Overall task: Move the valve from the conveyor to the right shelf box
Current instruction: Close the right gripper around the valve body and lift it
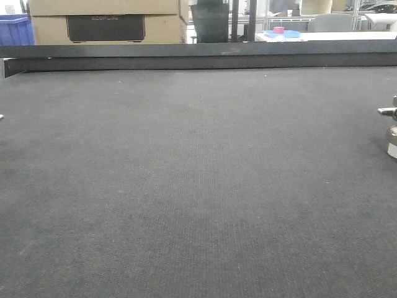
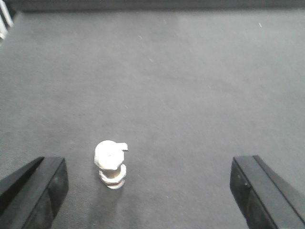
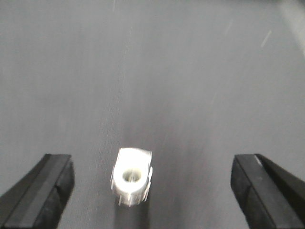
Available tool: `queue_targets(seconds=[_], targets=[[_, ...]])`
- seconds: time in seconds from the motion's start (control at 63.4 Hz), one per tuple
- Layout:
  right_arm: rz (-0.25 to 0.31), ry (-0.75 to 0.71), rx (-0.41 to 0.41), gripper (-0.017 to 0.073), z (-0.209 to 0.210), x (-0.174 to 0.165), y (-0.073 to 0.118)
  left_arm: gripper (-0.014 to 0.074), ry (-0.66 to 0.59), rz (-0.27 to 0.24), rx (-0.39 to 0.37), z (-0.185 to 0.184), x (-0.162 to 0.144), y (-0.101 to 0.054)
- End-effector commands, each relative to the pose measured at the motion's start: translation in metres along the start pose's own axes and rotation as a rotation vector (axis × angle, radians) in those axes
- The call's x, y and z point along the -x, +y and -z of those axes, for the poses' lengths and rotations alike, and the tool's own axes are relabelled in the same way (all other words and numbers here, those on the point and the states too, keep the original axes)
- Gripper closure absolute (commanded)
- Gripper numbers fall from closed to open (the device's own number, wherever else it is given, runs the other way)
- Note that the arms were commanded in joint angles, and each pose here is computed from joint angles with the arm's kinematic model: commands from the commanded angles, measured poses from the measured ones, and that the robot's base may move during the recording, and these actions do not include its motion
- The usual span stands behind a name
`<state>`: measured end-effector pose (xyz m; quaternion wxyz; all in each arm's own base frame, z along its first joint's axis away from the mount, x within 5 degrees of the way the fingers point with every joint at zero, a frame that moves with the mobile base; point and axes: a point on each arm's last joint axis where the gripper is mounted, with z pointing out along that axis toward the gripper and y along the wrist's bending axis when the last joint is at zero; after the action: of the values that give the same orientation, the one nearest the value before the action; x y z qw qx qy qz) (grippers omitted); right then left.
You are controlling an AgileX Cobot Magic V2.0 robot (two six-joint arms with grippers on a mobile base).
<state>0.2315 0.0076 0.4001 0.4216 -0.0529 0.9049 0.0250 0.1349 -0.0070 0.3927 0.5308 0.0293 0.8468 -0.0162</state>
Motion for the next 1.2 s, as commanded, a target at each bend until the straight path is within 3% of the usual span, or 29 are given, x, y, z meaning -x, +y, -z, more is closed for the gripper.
queue_targets(seconds=[0.0,0.205,0.363,0.599,0.883,1.182], targets=[[0.017,0.129,0.027,0.0000,-0.016,0.011,0.002,-0.0006,-0.003,0.003,-0.019,-0.002,0.003,-0.003],[0.051,0.358,0.091,0.0000,-0.073,0.011,0.015,-0.0006,0.007,-0.001,-0.028,-0.005,0.003,-0.004],[0.042,0.516,0.103,0.0000,-0.116,-0.003,0.014,-0.0006,0.009,-0.001,-0.028,-0.005,0.003,-0.004],[0.054,0.568,0.048,0.0000,-0.157,-0.013,0.007,-0.0006,0.026,-0.002,-0.029,-0.005,0.001,-0.004],[0.040,0.610,0.041,0.0000,-0.190,-0.025,0.003,-0.0006,0.056,-0.002,-0.030,-0.004,-0.002,-0.004],[0.038,0.650,0.045,0.0000,-0.200,-0.032,0.002,-0.0006,0.062,-0.002,-0.030,-0.004,-0.002,-0.004]])
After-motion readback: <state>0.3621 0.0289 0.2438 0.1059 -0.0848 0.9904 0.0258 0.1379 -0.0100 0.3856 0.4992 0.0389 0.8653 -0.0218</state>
